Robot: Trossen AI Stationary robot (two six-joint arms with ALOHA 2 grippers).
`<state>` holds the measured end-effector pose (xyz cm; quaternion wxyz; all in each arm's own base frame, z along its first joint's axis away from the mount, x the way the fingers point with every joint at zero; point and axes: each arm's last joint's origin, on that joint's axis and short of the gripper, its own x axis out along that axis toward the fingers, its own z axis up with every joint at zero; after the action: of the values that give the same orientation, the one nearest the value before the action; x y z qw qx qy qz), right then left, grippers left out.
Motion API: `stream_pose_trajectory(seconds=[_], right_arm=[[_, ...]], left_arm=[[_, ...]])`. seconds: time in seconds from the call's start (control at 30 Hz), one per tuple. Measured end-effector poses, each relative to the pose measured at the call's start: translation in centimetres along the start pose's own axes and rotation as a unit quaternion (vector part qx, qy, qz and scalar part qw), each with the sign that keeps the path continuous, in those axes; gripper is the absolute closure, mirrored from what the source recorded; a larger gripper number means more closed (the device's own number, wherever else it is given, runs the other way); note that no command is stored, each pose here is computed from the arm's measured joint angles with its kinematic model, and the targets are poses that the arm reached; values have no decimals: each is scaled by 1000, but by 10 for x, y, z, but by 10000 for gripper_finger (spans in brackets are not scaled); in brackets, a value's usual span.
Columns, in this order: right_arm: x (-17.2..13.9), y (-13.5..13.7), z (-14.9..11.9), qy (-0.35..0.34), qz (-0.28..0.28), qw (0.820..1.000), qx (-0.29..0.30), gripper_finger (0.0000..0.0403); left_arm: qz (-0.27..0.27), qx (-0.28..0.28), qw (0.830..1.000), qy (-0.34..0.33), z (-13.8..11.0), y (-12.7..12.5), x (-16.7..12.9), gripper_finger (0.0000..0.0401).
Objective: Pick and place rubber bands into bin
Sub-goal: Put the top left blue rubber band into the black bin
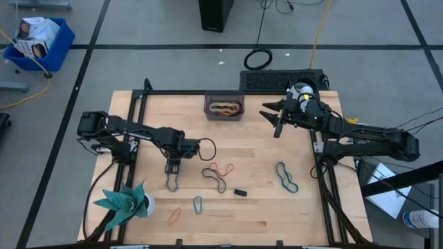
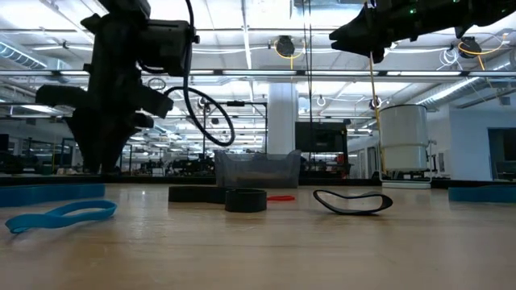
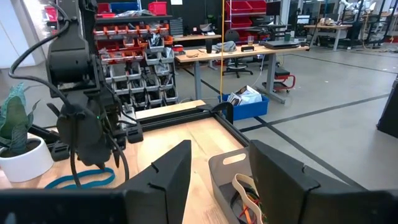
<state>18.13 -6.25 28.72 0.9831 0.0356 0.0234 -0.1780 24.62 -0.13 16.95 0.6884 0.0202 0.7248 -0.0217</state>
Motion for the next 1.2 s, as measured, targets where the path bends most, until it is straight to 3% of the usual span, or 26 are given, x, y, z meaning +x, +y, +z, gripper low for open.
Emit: stream_pose_trajectory(seconds=[0.4,0.77,1.07,1.2], right_arm=[[0,0,0,0,0,1000,0,248],[0,0,0,0,0,1000,0,248],[0,0,0,0,0,1000,0,248],[0,0,0,0,0,1000,0,248]], left_arm=[[-20,-10,1000,22,-16,-3,26,258],[-34,-37,999,1,-15,-3,32,389],[-40,-48,998,-2,-15,-3,32,394],[-48,-83,995,-7,-12,-1,30,391]])
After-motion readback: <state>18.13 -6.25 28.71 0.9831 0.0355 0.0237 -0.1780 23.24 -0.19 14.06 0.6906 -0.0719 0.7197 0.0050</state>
